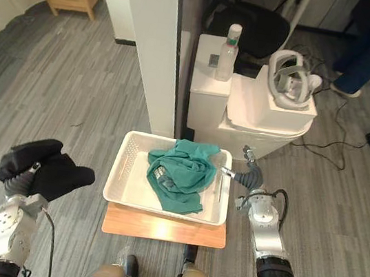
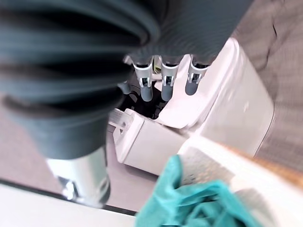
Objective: Tidy the bed and pick cloth on bed and put in laundry
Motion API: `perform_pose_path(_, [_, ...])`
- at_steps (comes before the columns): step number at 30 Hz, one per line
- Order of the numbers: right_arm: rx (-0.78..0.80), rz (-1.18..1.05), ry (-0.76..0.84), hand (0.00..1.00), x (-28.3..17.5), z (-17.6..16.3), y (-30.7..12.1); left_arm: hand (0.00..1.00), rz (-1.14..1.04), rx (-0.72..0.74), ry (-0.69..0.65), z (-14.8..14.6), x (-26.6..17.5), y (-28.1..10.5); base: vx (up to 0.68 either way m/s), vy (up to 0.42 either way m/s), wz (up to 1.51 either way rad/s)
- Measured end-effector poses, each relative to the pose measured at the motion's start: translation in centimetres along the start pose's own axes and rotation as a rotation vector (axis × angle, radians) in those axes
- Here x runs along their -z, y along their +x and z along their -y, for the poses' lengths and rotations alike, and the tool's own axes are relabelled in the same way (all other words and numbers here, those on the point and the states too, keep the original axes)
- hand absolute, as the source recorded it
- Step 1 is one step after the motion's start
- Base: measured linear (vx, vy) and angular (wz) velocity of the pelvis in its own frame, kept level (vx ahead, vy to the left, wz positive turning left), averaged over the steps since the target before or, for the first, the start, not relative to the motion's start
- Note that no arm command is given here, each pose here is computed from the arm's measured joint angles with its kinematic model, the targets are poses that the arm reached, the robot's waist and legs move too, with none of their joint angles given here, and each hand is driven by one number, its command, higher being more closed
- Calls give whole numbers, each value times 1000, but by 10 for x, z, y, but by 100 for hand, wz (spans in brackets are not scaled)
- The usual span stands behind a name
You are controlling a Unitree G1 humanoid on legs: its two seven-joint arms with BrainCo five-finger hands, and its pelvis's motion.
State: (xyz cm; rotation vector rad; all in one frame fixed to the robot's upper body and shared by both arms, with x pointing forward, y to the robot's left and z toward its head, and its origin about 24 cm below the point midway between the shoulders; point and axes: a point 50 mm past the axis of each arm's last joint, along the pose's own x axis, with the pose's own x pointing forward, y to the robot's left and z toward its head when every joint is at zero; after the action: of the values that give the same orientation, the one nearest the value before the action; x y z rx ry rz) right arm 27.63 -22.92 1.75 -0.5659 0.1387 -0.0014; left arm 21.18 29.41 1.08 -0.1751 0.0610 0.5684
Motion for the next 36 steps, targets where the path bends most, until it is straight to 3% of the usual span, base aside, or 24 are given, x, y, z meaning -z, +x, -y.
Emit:
perform_pose_path(5, [28,-81,-15,0,18,-1,-18,100,142,30,30,12,-31,1,-17,0,-12])
perform_pose_path(17, [206,-500,145,0,101,5,-71,100,487,260,-8,56,-116,7,-22,-2,-18])
perform_pose_path(25, [173,-685,227,0,135,-22,-115,100,603,531,-79,125,-159,7,-21,11,-22])
perform_pose_path(31, [149,-699,268,0,136,-39,-126,100,557,681,-43,161,-158,2,7,5,-17])
perform_pose_path(36, [124,-709,296,0,135,-54,-131,100,342,769,11,182,-113,8,2,17,-10])
